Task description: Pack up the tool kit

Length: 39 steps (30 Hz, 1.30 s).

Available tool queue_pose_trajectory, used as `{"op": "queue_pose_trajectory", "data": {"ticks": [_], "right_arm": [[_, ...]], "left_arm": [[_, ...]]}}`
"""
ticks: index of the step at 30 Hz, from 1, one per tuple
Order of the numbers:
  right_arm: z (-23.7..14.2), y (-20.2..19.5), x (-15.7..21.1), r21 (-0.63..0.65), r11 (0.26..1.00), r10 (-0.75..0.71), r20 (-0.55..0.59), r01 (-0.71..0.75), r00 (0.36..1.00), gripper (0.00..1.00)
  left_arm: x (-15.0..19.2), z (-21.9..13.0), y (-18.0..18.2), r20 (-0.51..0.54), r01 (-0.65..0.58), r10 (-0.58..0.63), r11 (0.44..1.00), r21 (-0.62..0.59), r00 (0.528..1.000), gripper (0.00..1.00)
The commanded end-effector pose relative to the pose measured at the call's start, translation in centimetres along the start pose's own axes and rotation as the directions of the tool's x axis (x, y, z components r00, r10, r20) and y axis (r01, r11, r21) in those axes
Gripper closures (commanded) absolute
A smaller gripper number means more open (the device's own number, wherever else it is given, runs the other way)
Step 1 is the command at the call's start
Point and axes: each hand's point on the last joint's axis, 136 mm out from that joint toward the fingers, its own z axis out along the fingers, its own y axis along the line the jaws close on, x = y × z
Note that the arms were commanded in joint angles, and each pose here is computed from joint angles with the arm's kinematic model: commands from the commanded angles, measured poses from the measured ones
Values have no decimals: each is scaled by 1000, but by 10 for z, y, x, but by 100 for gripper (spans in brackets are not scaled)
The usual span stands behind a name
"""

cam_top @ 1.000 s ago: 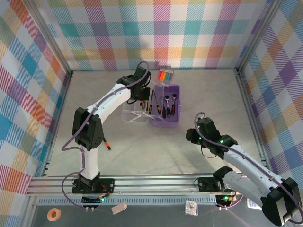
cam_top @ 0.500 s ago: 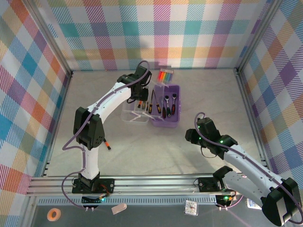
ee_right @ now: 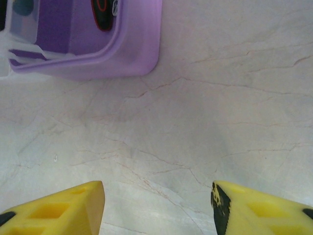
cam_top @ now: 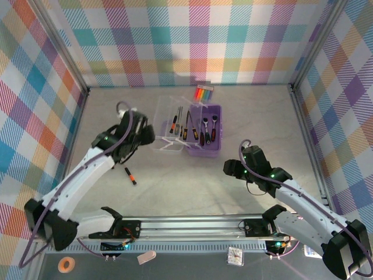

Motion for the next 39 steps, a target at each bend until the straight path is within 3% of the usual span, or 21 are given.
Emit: {"op": "queue_pose_trajectory", "data": {"ticks": [1, 6, 10, 16, 23, 32, 39], "right_arm": [[2, 11, 2, -67, 997, -38, -11, 37, 999, 38], [3, 26, -3, -117, 990, -76, -27, 73, 997, 37], [6, 28, -2, -122, 991, -67, -36, 62, 997, 41], [4, 25, 11, -138, 990, -33, -73, 23, 997, 44], [-4, 17, 12, -111, 994, -21, -51, 15, 998, 44], [-1, 12, 14, -90, 996, -14, -61, 8, 998, 45], [-3, 14, 10, -82, 997, -10, -53, 5, 999, 45]], "left_arm": [[51, 20, 58, -53, 175, -187, 968, -179, 981, 24], [115, 49, 83, -193, 273, -314, 939, -211, 930, 28], [141, 75, 93, -263, 320, -384, 913, -255, 885, 35], [131, 96, 92, -329, 270, -355, 922, -278, 875, 49], [138, 115, 102, -336, 311, -406, 901, -303, 850, 63], [154, 118, 111, -353, 309, -420, 892, -330, 836, 65], [151, 120, 109, -359, 279, -382, 910, -308, 851, 85]]}}
